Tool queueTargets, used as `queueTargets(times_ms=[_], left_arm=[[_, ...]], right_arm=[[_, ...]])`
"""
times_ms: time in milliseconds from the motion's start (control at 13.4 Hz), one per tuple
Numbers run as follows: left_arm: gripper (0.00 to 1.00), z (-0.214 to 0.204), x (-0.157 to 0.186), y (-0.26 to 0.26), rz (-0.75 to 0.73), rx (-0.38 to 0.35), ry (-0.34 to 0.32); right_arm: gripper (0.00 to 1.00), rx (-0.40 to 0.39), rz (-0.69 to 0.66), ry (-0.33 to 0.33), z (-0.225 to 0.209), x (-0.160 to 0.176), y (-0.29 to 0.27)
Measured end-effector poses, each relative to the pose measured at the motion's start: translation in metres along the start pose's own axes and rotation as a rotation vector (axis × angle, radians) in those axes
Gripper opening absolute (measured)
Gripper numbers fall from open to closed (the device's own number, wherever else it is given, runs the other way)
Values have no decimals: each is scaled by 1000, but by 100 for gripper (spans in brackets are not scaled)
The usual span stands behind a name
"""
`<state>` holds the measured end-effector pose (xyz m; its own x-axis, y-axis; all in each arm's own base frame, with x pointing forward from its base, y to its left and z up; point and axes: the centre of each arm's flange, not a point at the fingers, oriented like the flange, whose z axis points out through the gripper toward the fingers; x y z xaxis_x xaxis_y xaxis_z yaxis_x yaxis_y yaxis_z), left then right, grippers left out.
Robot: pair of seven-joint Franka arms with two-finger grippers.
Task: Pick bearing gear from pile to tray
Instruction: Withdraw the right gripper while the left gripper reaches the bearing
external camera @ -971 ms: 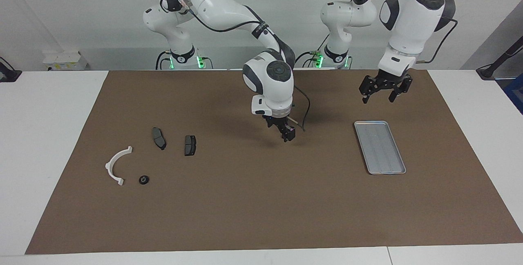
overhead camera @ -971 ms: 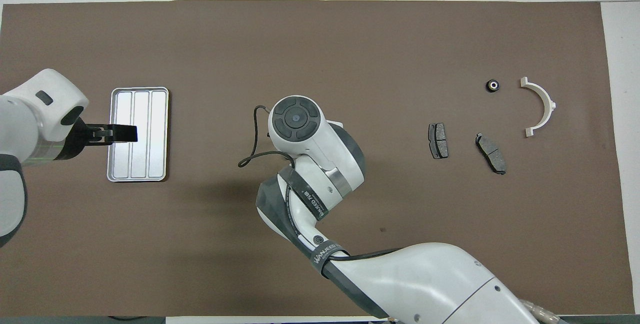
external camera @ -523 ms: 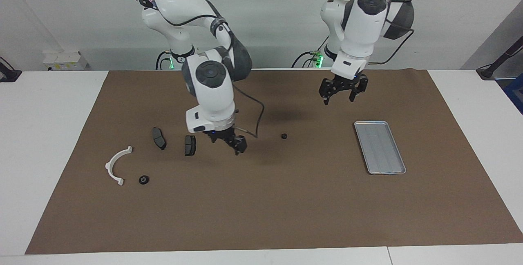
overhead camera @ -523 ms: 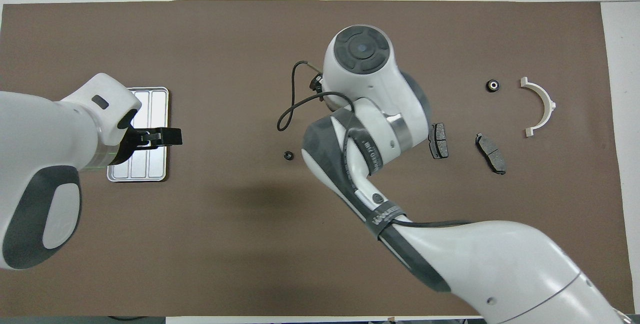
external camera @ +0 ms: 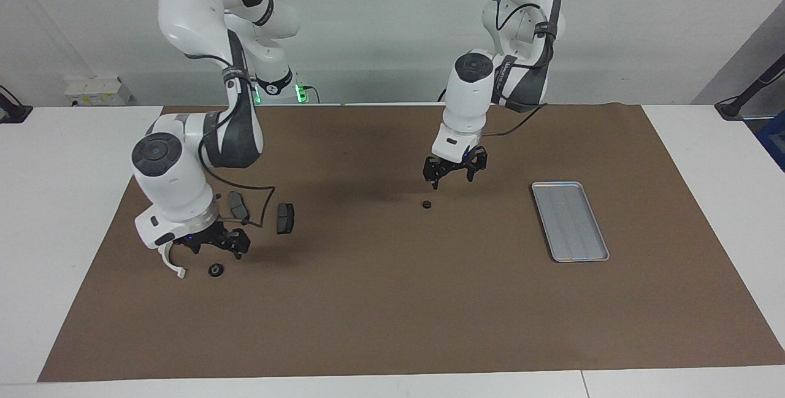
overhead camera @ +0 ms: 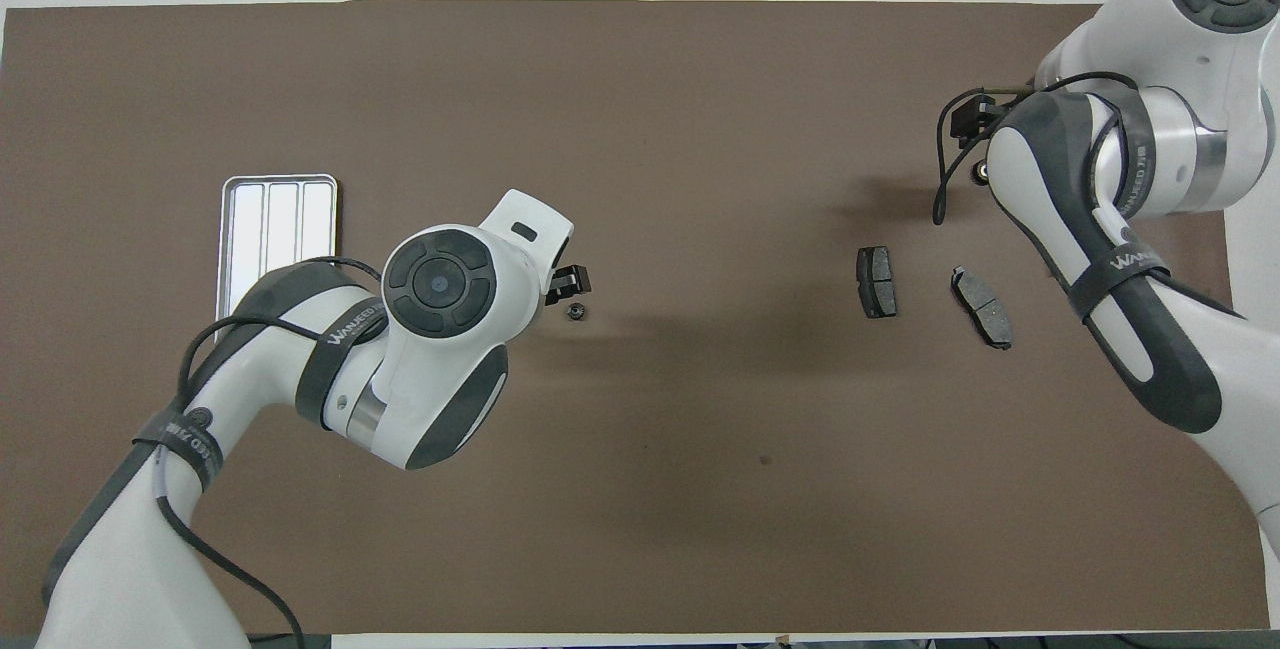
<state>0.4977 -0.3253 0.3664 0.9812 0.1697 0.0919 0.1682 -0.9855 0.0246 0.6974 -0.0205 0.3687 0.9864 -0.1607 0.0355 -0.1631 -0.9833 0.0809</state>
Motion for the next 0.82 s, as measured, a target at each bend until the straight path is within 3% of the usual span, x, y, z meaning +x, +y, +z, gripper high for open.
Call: queueTargets(times_ms=[448,821], left_arm=[[100,41,5,23,-18,-13,2],[100,49,-8,27,-11,1,-14]], right_arm=[[100,-6,130,-23,63,4,4],[100,-5,151,-24,80,5,6]])
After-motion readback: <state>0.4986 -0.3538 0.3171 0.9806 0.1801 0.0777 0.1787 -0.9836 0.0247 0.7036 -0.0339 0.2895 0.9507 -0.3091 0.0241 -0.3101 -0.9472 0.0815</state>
